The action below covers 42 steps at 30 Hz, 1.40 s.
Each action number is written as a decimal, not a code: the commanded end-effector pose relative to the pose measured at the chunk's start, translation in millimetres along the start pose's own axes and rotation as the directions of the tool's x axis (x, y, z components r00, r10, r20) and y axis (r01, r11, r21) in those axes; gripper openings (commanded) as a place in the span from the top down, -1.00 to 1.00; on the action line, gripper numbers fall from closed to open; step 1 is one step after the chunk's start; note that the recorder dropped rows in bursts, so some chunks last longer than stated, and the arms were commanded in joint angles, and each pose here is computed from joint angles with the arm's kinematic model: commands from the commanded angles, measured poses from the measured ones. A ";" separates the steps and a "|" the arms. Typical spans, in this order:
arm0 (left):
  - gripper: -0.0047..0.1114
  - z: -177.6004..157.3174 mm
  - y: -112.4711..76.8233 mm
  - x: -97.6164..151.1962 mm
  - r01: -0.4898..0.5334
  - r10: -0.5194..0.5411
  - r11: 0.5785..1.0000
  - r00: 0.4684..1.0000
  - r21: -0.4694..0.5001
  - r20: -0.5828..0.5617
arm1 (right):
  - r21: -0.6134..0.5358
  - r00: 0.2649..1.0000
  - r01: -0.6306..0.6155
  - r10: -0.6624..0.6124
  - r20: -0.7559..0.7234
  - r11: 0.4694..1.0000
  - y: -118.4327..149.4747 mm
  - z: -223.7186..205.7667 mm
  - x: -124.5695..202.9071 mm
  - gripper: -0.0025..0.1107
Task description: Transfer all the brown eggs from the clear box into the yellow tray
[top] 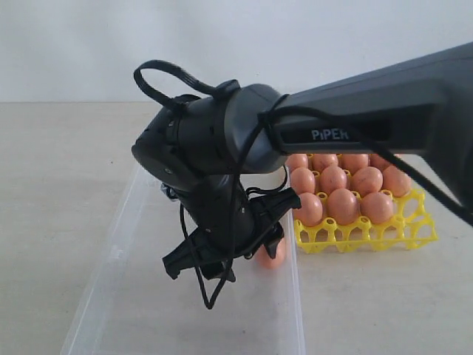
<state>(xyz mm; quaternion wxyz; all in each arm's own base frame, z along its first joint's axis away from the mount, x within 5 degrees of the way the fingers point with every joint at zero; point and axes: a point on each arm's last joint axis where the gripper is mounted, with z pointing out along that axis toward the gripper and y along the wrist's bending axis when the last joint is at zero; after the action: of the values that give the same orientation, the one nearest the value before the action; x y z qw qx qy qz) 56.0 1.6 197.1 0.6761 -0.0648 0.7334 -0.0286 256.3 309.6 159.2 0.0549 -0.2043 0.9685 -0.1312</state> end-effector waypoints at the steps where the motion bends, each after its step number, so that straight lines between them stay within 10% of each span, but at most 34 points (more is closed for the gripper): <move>1: 0.99 0.1 -0.2 -0.5 0.010 -0.010 1.000 1.000 0.002 0.000 | 0.033 1.000 -0.003 0.003 0.013 0.999 1.6 11.6 -4.7 -0.07; 21: 0.99 0.1 -0.2 -0.5 0.010 -0.010 1.000 1.000 0.002 0.000 | 0.137 0.968 0.106 -0.133 0.211 0.985 -6.5 5.8 -23.8 -0.07; 42: 0.99 0.1 -0.2 -0.5 0.010 -0.010 1.000 1.000 0.002 0.000 | 0.159 0.951 -0.122 0.070 0.301 0.980 -12.3 8.1 -30.4 -0.07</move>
<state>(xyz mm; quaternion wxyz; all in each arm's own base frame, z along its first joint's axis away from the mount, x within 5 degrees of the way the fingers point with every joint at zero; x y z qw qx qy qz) 56.0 1.6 197.1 0.6761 -0.0648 0.7334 -0.0286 286.3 309.4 152.3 0.2047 -0.1864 0.9422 -0.1889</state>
